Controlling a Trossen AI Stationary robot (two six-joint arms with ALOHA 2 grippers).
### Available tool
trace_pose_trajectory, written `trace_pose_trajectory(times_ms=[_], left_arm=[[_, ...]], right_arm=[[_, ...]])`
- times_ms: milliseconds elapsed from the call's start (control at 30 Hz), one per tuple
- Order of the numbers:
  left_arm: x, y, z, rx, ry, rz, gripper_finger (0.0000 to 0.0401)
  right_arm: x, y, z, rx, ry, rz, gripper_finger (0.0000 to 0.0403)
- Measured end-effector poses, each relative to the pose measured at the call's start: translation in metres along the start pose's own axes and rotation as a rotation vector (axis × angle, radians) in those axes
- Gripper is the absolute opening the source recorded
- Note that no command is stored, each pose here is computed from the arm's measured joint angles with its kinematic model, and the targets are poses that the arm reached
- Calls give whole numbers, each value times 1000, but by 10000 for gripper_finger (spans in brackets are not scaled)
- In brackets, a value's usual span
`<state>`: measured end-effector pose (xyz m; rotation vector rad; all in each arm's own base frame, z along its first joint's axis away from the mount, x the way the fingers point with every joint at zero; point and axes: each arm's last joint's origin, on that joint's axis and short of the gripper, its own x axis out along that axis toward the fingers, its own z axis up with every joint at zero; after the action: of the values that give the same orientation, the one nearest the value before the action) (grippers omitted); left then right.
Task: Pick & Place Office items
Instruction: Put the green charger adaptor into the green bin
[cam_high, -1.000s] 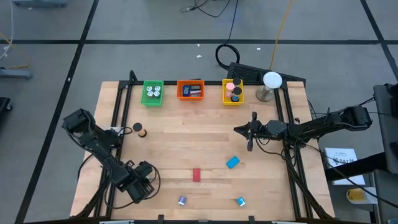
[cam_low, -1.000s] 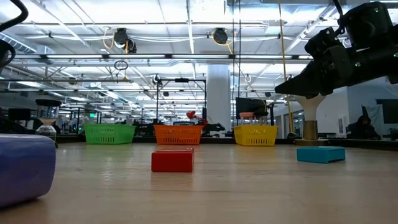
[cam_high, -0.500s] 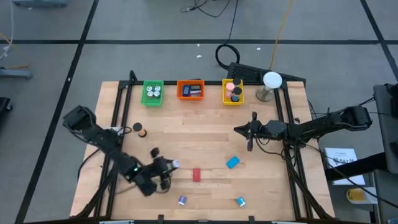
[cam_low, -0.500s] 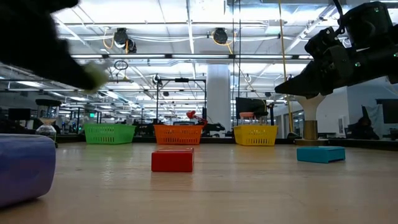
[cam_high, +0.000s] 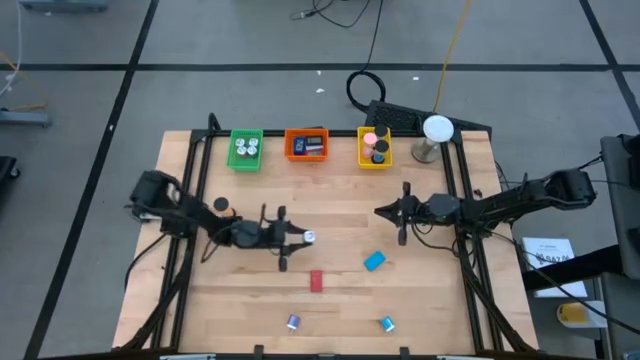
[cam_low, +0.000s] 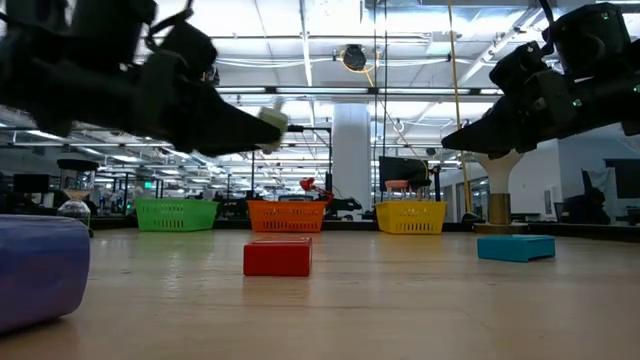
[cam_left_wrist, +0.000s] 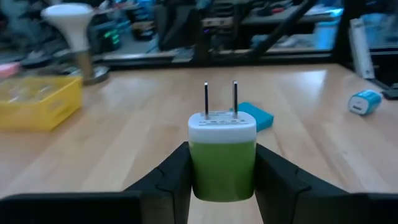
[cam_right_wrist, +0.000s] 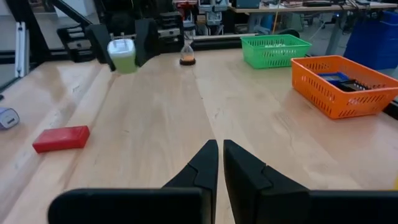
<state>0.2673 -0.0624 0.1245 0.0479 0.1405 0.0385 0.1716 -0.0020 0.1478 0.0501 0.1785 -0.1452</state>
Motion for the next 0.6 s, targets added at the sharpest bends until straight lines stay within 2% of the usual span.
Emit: trace_pose_trajectory(times_ms=[267,367,467,600], left_arm=[[49,19,-29,32,-94,-96,134],[68,25,-39,13,-85,-122,134],[79,27,-38,6,-98,-168,134],[87,33,-42,10,-56,-150,134]], right_arm=[[8,1,-5,2,-10,4,15],[15,5,-3,3,-14,78,16],[29,10,0,-2,29,137,16],[54,22,2,-41,129,164,16]])
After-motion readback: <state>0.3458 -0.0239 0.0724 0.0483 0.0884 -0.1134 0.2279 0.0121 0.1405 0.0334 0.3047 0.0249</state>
